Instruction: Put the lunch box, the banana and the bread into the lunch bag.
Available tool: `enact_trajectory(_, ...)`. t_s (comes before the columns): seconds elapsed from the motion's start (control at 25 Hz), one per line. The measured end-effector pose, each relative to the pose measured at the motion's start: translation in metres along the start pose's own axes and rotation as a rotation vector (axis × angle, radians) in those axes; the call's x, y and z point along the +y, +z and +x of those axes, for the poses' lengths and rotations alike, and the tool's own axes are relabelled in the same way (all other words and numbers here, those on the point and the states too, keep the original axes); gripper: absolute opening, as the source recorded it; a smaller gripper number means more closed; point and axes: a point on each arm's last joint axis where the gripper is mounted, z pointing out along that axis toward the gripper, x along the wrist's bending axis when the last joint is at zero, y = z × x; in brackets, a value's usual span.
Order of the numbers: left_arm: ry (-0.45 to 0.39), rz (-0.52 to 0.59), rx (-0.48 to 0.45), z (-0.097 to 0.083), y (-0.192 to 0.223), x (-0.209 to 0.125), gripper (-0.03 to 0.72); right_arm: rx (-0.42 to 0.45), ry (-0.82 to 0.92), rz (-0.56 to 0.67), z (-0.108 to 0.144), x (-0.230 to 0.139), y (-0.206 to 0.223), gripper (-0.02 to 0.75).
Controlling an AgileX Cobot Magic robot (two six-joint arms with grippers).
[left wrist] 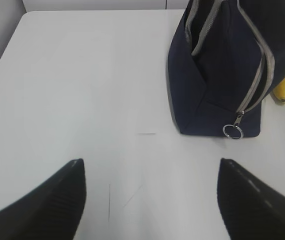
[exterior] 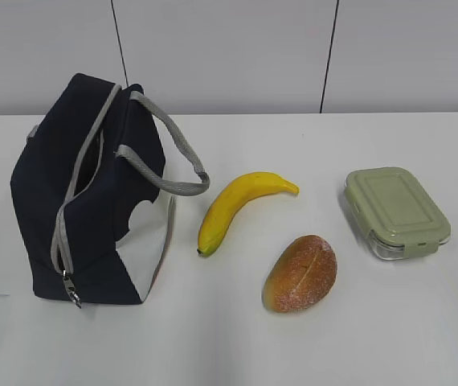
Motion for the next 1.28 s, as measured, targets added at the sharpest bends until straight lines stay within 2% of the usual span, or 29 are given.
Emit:
enact_trajectory(0.52, 0.0, 0.0, 0.0, 0.0, 0.0, 0.0, 0.594, 0.0, 0.0, 0.0, 0.0, 0.0, 0.0, 0.377)
enact_trajectory(0.68, -0.016, -0.006, -0.032, -0.003, -0.002, 0.006, 0.592, 0.0, 0.0, 0.0, 0.0, 0.0, 0.0, 0.377)
enact_trajectory(1.0, -0.062, 0.004, -0.114, -0.014, 0.005, 0.076, 0.534, 0.0, 0.0, 0.0, 0.0, 0.0, 0.0, 0.377)
enact_trajectory(1.28, -0.09, 0.148, -0.203, -0.025, 0.053, 0.148, 0.521, 0.0, 0.0, 0.0, 0.0, 0.0, 0.0, 0.377)
